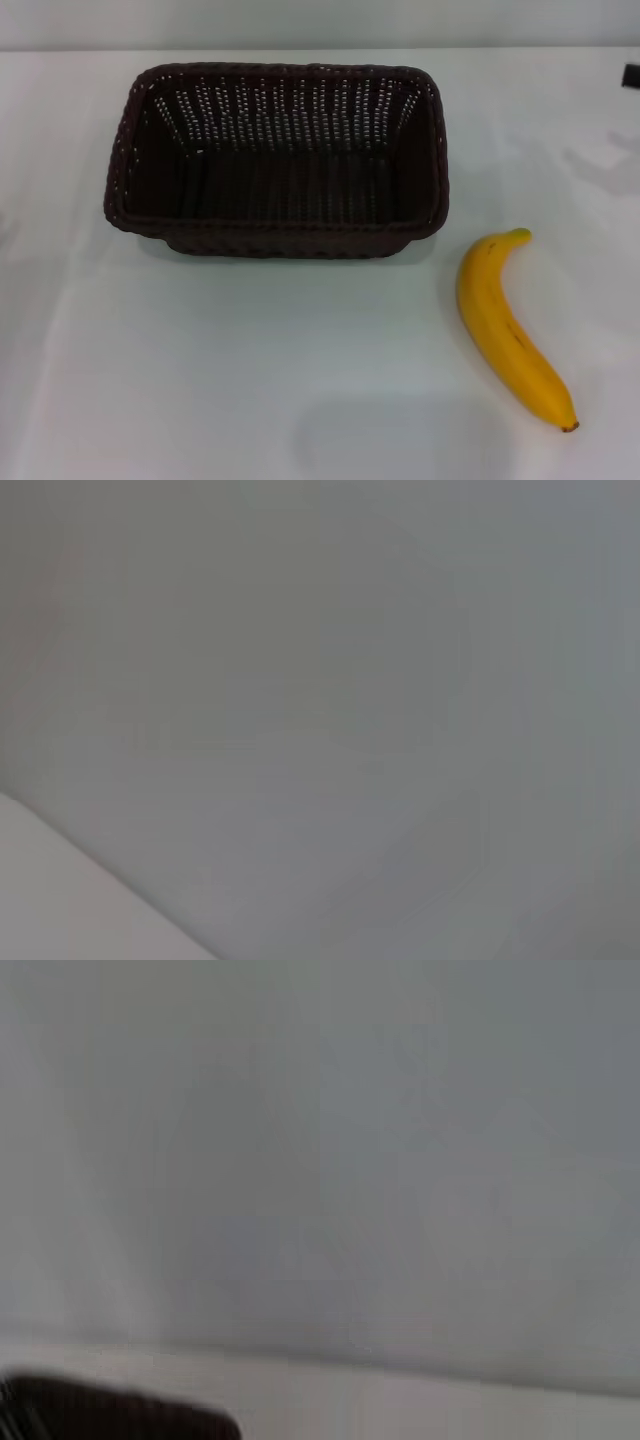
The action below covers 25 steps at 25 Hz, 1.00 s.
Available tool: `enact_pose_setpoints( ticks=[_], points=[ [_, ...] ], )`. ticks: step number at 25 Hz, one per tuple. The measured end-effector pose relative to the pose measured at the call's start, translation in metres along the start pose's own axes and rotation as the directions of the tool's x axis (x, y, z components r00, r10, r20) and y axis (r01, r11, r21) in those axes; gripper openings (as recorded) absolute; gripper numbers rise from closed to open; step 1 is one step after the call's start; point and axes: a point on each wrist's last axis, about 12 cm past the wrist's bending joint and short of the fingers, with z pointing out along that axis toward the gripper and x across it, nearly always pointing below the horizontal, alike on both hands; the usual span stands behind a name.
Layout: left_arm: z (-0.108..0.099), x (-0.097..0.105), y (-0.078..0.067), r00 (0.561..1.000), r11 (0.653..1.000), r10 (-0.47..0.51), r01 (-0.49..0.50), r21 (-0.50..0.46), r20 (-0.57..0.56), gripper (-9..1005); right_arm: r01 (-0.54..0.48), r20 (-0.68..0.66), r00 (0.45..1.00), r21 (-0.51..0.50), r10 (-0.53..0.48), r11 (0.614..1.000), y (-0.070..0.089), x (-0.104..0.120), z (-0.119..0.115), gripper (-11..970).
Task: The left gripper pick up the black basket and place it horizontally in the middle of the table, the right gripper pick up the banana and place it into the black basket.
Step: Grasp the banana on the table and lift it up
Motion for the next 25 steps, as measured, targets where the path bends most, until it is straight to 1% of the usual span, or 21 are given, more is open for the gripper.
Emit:
enact_pose_setpoints(
  ticks=[2,5,6,7,8,10,14,16,18,21,25],
  points=[
    [0.002,-0.001,0.002,1.000,1.000,0.009,-0.009,-0.021,0.004,876,0.066,-0.069,0.996,0.055,-0.062,0.996,0.020,-0.014,-0.001,854],
    [0.006,-0.002,0.003,0.999,0.999,0.031,-0.030,-0.041,0.015,875,0.146,-0.152,0.979,0.083,-0.132,0.986,0.051,-0.032,0.000,854],
    [0.007,-0.003,0.004,0.999,0.998,0.043,-0.042,-0.046,0.024,875,0.157,-0.175,0.974,0.083,-0.141,0.984,0.058,-0.034,0.001,854],
    [0.008,-0.004,0.004,0.998,0.997,0.058,-0.057,-0.051,0.035,874,0.180,-0.203,0.966,0.078,-0.161,0.981,0.071,-0.037,0.005,854],
    [0.008,-0.005,0.004,0.996,0.996,0.073,-0.070,-0.057,0.046,874,0.196,-0.223,0.959,0.084,-0.173,0.977,0.077,-0.039,0.007,854],
    [0.009,-0.007,0.004,0.992,0.993,0.103,-0.099,-0.069,0.067,874,0.234,-0.261,0.944,0.097,-0.203,0.967,0.097,-0.044,0.011,854],
    [0.011,-0.010,0.006,0.985,0.986,0.148,-0.140,-0.095,0.088,873,0.257,-0.324,0.923,0.112,-0.209,0.960,0.128,-0.045,0.014,854],
    [0.012,-0.011,0.007,0.981,0.981,0.167,-0.156,-0.112,0.098,873,0.275,-0.363,0.905,0.100,-0.222,0.956,0.141,-0.041,0.016,854],
    [0.011,-0.014,0.008,0.976,0.977,0.185,-0.169,-0.133,0.118,872,0.282,-0.413,0.883,0.089,-0.223,0.955,0.151,-0.036,0.019,854],
    [0.010,-0.016,0.010,0.968,0.971,0.205,-0.182,-0.158,0.143,872,0.284,-0.478,0.854,0.092,-0.208,0.955,0.160,-0.027,0.023,854],
    [0.012,-0.016,0.011,0.969,0.969,0.203,-0.178,-0.172,0.139,871,0.291,-0.532,0.823,0.093,-0.200,0.952,0.169,-0.020,0.027,854]
  ],
)
